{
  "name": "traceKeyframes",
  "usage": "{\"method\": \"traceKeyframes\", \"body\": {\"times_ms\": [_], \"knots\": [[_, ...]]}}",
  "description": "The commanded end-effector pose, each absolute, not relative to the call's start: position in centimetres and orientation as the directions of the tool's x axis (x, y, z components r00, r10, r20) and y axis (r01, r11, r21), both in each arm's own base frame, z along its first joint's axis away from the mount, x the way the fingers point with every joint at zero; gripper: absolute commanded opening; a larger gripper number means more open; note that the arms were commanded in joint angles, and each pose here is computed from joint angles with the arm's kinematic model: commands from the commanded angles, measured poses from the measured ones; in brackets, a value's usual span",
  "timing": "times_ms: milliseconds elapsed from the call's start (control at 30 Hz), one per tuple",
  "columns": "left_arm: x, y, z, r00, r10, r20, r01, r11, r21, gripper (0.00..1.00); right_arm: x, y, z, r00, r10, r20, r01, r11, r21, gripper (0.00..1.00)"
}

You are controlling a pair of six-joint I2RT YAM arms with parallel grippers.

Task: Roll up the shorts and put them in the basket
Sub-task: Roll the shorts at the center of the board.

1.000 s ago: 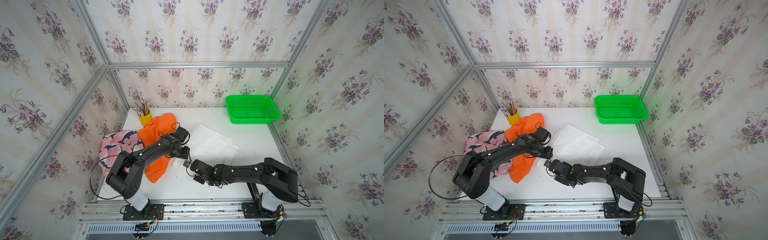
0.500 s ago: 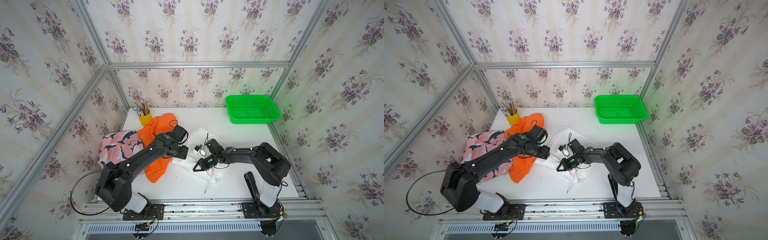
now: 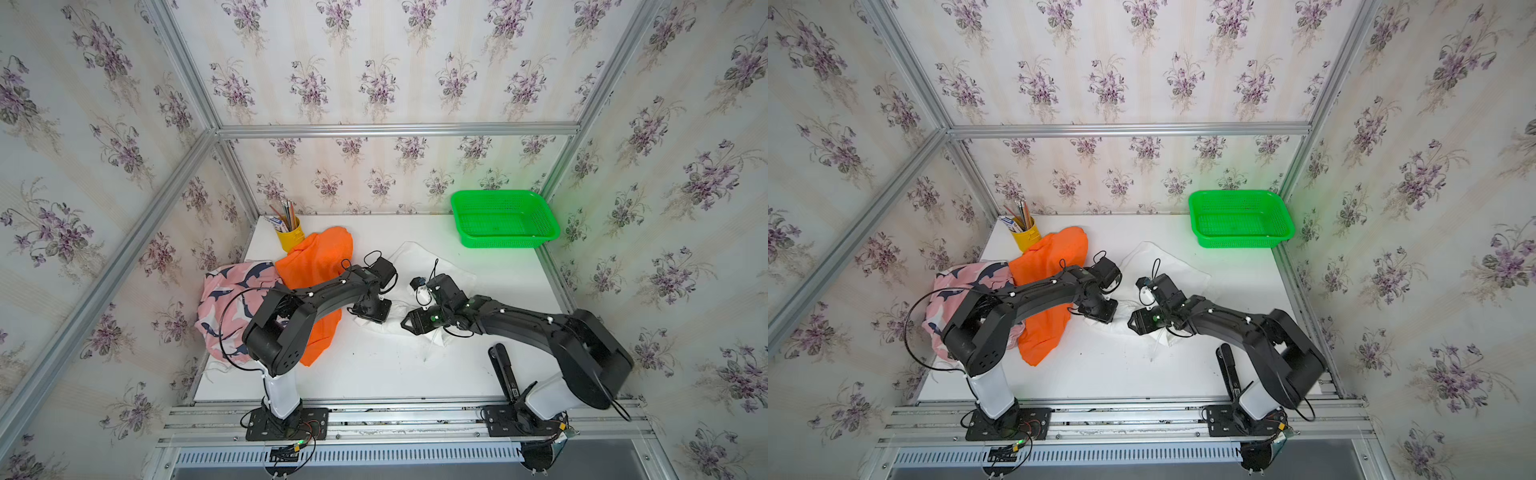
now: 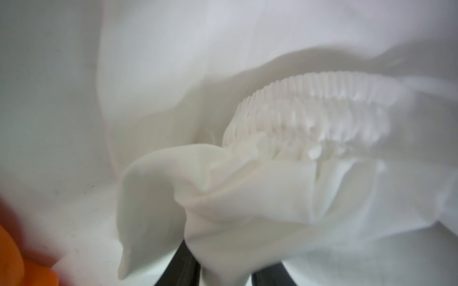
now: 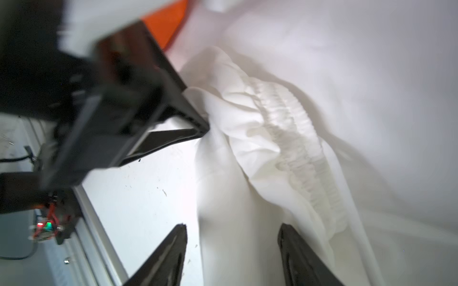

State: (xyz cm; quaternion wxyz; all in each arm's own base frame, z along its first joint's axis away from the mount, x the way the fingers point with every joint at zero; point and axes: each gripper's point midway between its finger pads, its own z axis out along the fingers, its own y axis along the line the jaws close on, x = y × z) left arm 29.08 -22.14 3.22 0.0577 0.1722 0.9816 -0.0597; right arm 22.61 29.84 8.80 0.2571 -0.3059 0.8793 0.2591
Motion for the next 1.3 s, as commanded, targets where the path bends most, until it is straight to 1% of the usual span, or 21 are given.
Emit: {"method": "traceKeyframes", "body": {"times_ms": [0, 67, 133, 200, 300, 333, 400, 433, 467, 500, 533, 600, 633, 667, 767, 833, 900, 1000, 1100, 1167, 1267], "knots": [[29.3, -22.3, 3.1, -0.923, 0.360, -0.135, 0.373, 0.923, -0.094, 0.35, 23.9, 29.1, 10.2, -0.415, -0.520, -0.746, -0.767, 0.641, -0.020, 0.65], [29.3, -22.3, 3.1, -0.923, 0.359, -0.136, 0.374, 0.922, -0.098, 0.35, 23.3, 30.0, 10.8, -0.284, -0.532, -0.797, -0.826, 0.558, -0.078, 0.67], [29.3, -22.2, 3.2, -0.925, 0.355, -0.137, 0.370, 0.923, -0.104, 0.35, 23.3, 30.3, 10.7, -0.172, -0.561, -0.810, -0.842, 0.511, -0.175, 0.74], [29.0, -22.1, 3.1, -0.926, 0.351, -0.136, 0.367, 0.923, -0.117, 0.35, 23.9, 30.7, 9.5, -0.095, -0.639, -0.764, -0.841, 0.462, -0.282, 0.75], [28.8, -22.2, 3.1, -0.927, 0.350, -0.137, 0.367, 0.921, -0.132, 0.35, 24.2, 31.5, 6.6, -0.042, -0.745, -0.666, -0.861, 0.366, -0.354, 0.75], [28.8, -22.2, 3.1, -0.927, 0.349, -0.138, 0.367, 0.920, -0.138, 0.35, 24.3, 31.7, 5.9, -0.034, -0.766, -0.642, -0.857, 0.353, -0.376, 0.74], [28.8, -22.1, 3.4, -0.930, 0.338, -0.146, 0.359, 0.921, -0.154, 0.36, 24.6, 31.7, 4.6, -0.036, -0.798, -0.601, -0.845, 0.346, -0.408, 0.64], [28.9, -22.0, 3.6, -0.934, 0.323, -0.155, 0.347, 0.923, -0.166, 0.37, 24.6, 31.7, 4.3, -0.045, -0.802, -0.595, -0.849, 0.344, -0.400, 0.54], [29.0, -21.6, 4.0, -0.939, 0.302, -0.168, 0.329, 0.928, -0.175, 0.39, 24.4, 31.8, 4.1, -0.057, -0.806, -0.589, -0.854, 0.345, -0.390, 0.38], [29.3, -21.1, 4.6, -0.945, 0.266, -0.191, 0.301, 0.936, -0.184, 0.45, 24.1, 32.0, 4.1, -0.077, -0.799, -0.596, -0.863, 0.353, -0.362, 0.21], [29.5, -20.5, 5.3, -0.950, 0.223, -0.220, 0.267, 0.943, -0.198, 0.52, 23.7, 32.3, 4.3, -0.105, -0.781, -0.615, -0.874, 0.368, -0.318, 0.12], [29.8, -19.0, 6.9, -0.957, 0.109, -0.269, 0.177, 0.953, -0.246, 0.64, 22.3, 33.3, 4.9, -0.168, -0.731, -0.661, -0.904, 0.381, -0.191, 0.01], [29.9, -18.1, 7.7, -0.958, 0.038, -0.285, 0.120, 0.953, -0.277, 0.68, 21.6, 34.0, 5.5, -0.222, -0.692, -0.687, -0.910, 0.401, -0.110, 0.00], [29.6, -17.4, 8.5, -0.957, -0.028, -0.287, 0.066, 0.948, -0.313, 0.69, 20.8, 34.6, 5.9, -0.267, -0.658, -0.704, -0.915, 0.403, -0.029, 0.00], [28.2, -16.2, 11.3, -0.937, -0.168, -0.305, -0.034, 0.916, -0.400, 0.81, 18.5, 36.4, 7.2, -0.429, -0.539, -0.725, -0.887, 0.403, 0.226, 0.00], [26.7, -15.6, 12.0, -0.927, -0.273, -0.256, -0.140, 0.888, -0.437, 0.86, 17.5, 37.4, 7.9, -0.528, -0.466, -0.710, -0.843, 0.393, 0.368, 0.00], [25.4, -15.4, 12.2, -0.912, -0.363, -0.191, -0.244, 0.854, -0.460, 0.89, 16.9, 38.2, 8.5, -0.601, -0.408, -0.687, -0.796, 0.377, 0.473, 0.00], [23.0, -14.6, 11.4, -0.857, -0.506, -0.101, -0.420, 0.798, -0.431, 0.93, 17.6, 38.8, 8.5, -0.712, -0.331, -0.619, -0.699, 0.410, 0.585, 0.00], [20.7, -13.2, 10.7, -0.767, -0.640, -0.053, -0.577, 0.723, -0.380, 0.97, 19.0, 38.6, 7.8, -0.813, -0.266, -0.518, -0.580, 0.447, 0.681, 0.00], [20.1, -12.8, 10.3, -0.716, -0.697, -0.043, -0.635, 0.675, -0.376, 0.99, 19.5, 38.5, 7.8, -0.859, -0.225, -0.461, -0.511, 0.435, 0.741, 0.00], [20.6, -13.0, 9.5, -0.671, -0.741, -0.034, -0.674, 0.629, -0.388, 0.99, 19.8, 38.2, 8.3, -0.889, -0.196, -0.413, -0.457, 0.392, 0.799, 0.00]]}}
